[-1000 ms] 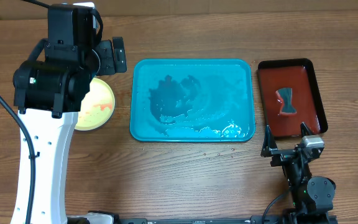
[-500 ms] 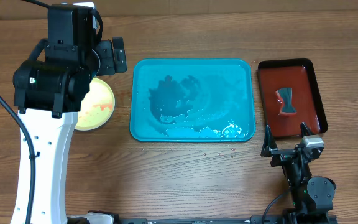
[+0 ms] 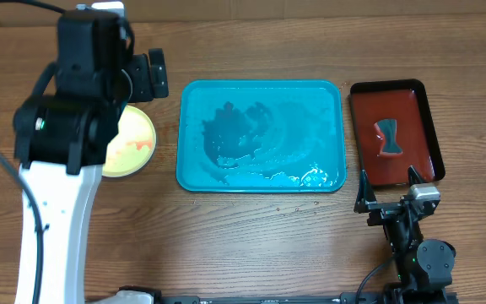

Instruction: Clean dirty plates on tray and stack at the side

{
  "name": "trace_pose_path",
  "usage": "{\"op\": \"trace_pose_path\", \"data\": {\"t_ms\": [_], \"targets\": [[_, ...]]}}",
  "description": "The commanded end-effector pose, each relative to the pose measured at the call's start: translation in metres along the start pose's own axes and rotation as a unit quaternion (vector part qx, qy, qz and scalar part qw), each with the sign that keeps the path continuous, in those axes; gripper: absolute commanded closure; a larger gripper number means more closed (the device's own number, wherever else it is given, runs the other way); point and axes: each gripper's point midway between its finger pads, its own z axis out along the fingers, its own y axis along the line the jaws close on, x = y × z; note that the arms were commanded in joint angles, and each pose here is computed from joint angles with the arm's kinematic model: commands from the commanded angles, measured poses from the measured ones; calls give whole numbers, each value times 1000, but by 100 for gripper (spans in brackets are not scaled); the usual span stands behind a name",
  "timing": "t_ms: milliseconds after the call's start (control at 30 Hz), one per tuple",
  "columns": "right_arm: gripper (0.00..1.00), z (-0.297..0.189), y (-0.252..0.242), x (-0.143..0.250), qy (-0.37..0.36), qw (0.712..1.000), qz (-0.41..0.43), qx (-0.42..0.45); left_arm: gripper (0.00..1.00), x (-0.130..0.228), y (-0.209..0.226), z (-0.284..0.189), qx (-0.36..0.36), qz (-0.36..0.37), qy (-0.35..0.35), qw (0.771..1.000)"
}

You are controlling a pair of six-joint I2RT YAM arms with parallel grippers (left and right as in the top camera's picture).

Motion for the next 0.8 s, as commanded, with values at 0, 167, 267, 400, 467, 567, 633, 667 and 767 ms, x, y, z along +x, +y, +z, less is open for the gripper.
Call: {"op": "trace_pose_path", "data": {"t_ms": [0, 167, 267, 400, 467, 567, 633, 667, 767], "targets": [[0, 0, 1, 2, -2, 1000, 1, -3, 0, 1, -3, -21, 50, 46, -41, 997], [0, 0, 1, 2, -2, 1000, 1, -4, 0, 16, -14, -32, 114, 96, -110, 983], [0, 0, 1, 2, -2, 1000, 1, -4, 0, 31, -10, -33, 110, 91, -145, 979], [0, 0, 1, 2, -2, 1000, 1, -4, 0, 68, 2, -31, 94, 82, -188, 974], [0, 0, 1, 2, -2, 1000, 1, -4, 0, 86, 9, -31, 85, 78, -207, 972], [0, 0, 1, 2, -2, 1000, 1, -4, 0, 115, 18, -30, 66, 74, -240, 966], [0, 0, 1, 2, -2, 1000, 1, -4, 0, 135, 19, -27, 59, 84, -262, 960], [0, 0, 1, 2, -2, 1000, 1, -4, 0, 144, 20, -26, 57, 89, -271, 957], [0, 0, 1, 2, -2, 1000, 1, -4, 0, 170, 20, -18, 52, 97, -293, 950]]}}
